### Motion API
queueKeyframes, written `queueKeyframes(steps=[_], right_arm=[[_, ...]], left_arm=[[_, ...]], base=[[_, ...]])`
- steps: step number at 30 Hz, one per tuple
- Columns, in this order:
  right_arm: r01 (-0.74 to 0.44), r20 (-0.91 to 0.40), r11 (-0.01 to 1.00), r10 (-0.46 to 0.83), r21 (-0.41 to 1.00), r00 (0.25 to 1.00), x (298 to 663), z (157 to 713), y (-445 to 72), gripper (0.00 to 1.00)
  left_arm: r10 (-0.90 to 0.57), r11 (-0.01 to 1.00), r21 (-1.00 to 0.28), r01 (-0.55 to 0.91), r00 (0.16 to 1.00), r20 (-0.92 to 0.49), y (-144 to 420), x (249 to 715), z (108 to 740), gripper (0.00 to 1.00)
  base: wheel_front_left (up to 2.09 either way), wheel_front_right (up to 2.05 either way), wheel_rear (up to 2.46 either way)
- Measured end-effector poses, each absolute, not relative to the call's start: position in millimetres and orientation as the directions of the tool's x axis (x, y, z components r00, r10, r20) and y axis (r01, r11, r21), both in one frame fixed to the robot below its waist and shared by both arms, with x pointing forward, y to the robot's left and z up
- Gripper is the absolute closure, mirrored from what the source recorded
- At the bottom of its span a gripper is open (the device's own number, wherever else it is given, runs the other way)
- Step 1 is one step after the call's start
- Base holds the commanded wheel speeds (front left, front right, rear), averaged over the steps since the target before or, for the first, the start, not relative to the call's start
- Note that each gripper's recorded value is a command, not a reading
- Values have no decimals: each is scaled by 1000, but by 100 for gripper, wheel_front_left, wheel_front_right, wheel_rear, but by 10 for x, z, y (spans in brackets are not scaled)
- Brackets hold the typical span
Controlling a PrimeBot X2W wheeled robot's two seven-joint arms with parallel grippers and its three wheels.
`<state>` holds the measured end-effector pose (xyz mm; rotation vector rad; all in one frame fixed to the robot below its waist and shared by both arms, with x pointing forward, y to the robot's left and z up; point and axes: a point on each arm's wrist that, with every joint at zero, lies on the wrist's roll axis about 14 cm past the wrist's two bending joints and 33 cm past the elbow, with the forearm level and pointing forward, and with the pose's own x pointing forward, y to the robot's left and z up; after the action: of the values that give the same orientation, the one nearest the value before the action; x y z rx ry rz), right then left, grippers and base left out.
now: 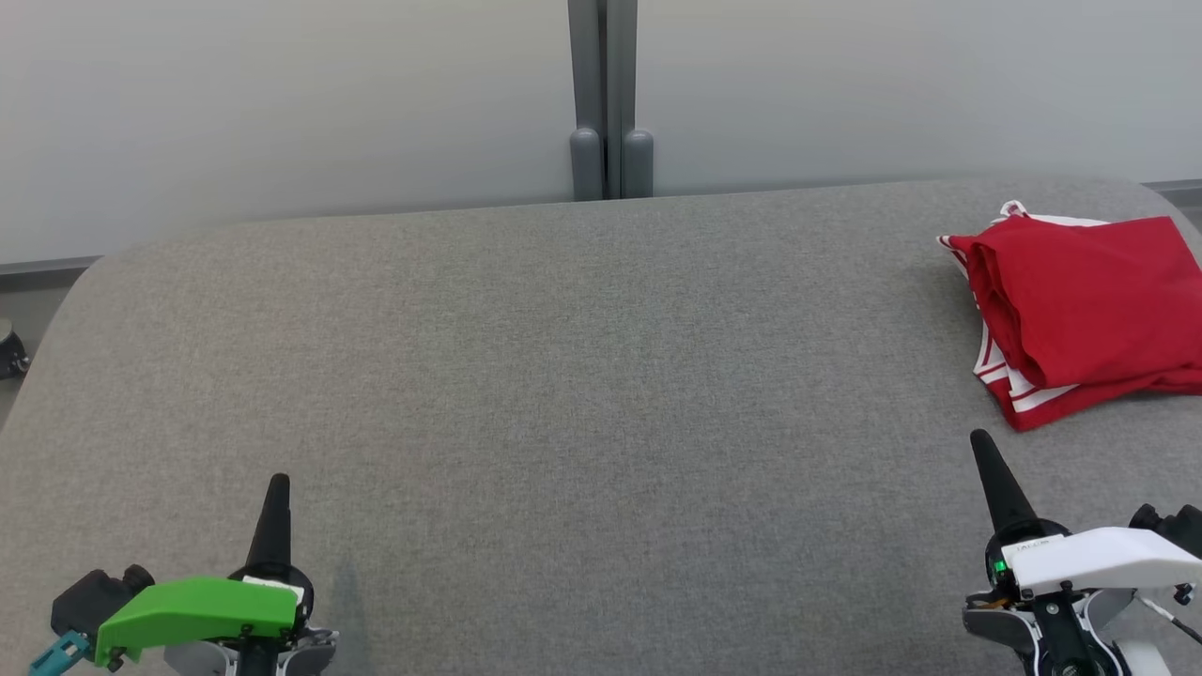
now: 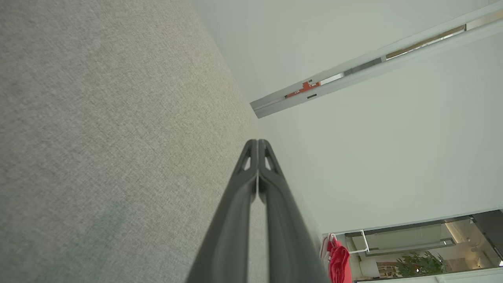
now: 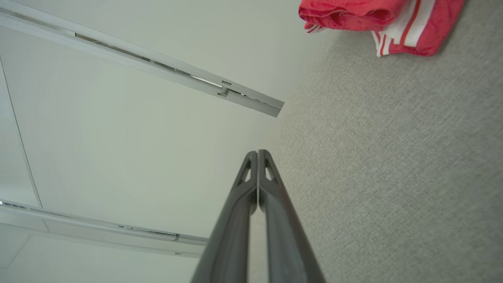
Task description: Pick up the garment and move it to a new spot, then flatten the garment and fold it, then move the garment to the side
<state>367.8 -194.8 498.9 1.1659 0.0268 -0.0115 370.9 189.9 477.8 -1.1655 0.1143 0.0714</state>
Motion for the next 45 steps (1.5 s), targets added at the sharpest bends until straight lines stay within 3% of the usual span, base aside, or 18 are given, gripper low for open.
queueKeyframes(steps=[45], right_arm=[[15,-15,37,0,999,1000,3854,5030,-1997,100]], left_arm=[[-2,34,-999,-29,1000,-29,1988,3852,4997,100]], base=[[0,0,0]])
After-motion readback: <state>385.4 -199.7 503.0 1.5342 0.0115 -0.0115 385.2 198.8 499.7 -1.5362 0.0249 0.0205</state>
